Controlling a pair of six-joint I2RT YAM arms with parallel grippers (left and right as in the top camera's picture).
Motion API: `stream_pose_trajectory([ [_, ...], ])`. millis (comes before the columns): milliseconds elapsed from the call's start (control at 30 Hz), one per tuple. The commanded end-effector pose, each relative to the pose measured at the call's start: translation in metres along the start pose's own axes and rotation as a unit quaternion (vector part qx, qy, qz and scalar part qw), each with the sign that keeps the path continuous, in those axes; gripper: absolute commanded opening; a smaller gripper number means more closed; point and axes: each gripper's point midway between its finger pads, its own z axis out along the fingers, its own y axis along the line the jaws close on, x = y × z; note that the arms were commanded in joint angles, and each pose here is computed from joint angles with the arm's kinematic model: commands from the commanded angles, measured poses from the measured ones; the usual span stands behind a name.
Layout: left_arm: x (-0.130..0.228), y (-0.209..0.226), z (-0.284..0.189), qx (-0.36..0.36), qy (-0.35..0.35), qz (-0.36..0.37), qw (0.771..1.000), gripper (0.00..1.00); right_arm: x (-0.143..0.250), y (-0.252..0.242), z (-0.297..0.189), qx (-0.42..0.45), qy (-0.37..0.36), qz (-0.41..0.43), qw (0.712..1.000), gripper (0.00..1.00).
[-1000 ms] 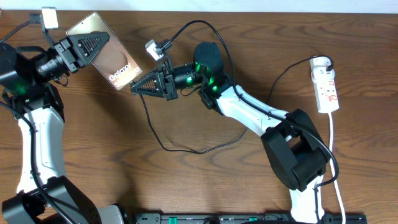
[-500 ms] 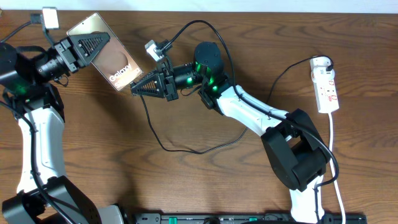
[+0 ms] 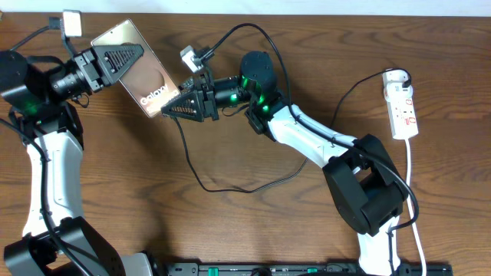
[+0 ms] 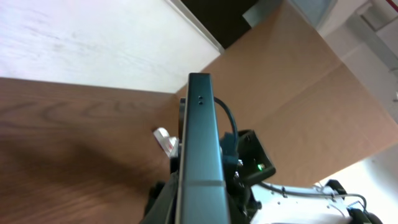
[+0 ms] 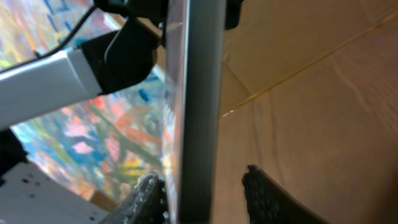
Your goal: Plug charger to phone and switch on socket
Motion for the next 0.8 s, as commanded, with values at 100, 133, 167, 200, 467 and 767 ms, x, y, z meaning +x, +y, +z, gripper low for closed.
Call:
stream_pose_trajectory([
  [100,0.007,-0.007,0.001,0.01,0.016,0.005,1.0,0.07,-0.025,0.014,-0.004,0.007,-0.025,-0.028,0.999,0.96],
  [133,0.007,-0.006,0.0,0.009,0.015,0.009,1.0,0.07,-0.024,0.014,-0.004,0.007,-0.024,-0.028,0.999,0.99],
  [167,0.006,-0.006,-0.001,0.008,0.014,0.01,1.0,0.08,-0.024,0.014,-0.004,0.007,-0.024,-0.028,0.999,0.99],
  [200,0.005,-0.005,-0.003,0.007,0.012,0.01,1.0,0.07,-0.024,0.014,-0.004,0.006,-0.024,-0.025,0.999,0.99],
  [467,-0.005,0.003,-0.026,-0.017,-0.015,0.01,1.0,0.08,-0.025,0.014,-0.004,0.007,-0.025,-0.019,0.999,0.99],
  [767,-0.013,0.013,-0.051,-0.042,-0.043,-0.018,0.998,0.07,-0.026,0.013,-0.005,0.009,-0.027,-0.019,0.999,0.99],
])
